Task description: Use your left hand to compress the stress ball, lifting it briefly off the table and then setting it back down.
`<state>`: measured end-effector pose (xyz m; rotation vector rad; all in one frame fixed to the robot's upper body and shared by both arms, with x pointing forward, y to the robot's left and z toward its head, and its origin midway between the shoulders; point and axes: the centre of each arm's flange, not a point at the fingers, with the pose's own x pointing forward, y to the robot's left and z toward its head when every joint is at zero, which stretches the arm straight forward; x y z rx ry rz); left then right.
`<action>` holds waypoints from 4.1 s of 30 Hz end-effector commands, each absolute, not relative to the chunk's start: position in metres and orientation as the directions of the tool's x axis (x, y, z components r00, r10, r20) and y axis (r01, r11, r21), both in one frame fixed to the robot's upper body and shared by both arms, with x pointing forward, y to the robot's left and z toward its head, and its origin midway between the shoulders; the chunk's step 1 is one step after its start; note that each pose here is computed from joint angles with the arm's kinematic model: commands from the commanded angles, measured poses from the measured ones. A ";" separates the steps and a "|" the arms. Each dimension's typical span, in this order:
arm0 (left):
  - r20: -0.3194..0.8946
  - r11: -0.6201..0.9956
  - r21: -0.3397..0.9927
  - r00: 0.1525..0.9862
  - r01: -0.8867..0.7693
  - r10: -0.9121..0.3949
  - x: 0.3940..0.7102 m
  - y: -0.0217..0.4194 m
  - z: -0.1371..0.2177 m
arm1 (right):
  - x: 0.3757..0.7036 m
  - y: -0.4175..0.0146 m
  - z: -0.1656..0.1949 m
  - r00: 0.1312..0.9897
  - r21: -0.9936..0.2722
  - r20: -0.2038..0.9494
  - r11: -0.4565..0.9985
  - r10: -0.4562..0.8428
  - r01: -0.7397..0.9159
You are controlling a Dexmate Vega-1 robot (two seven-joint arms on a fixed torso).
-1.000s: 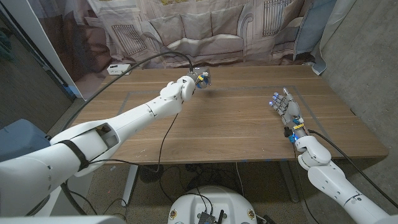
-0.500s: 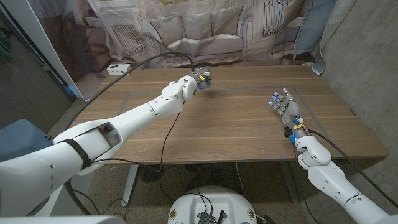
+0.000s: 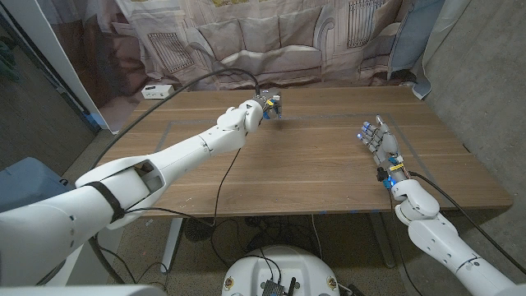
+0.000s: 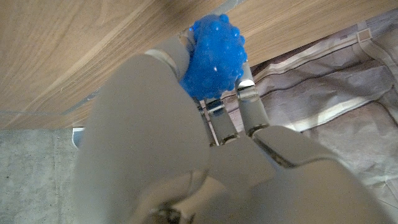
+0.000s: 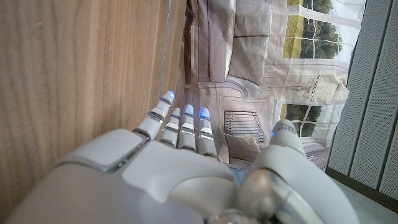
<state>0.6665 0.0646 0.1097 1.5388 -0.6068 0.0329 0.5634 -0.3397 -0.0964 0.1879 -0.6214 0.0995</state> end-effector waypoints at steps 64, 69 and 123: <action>0.332 -0.071 0.926 0.890 -0.371 -0.313 0.663 0.072 0.116 | 0.562 -0.339 -0.102 0.813 0.160 0.581 0.976 0.029 -0.149; 0.336 -0.063 0.925 0.887 -0.374 -0.317 0.664 0.073 0.117 | 0.563 -0.339 -0.103 0.811 0.161 0.584 0.976 0.028 -0.149; 0.353 -0.001 0.927 0.874 -0.375 -0.335 0.669 0.061 0.102 | 0.560 -0.338 -0.102 0.809 0.153 0.587 0.977 0.031 -0.148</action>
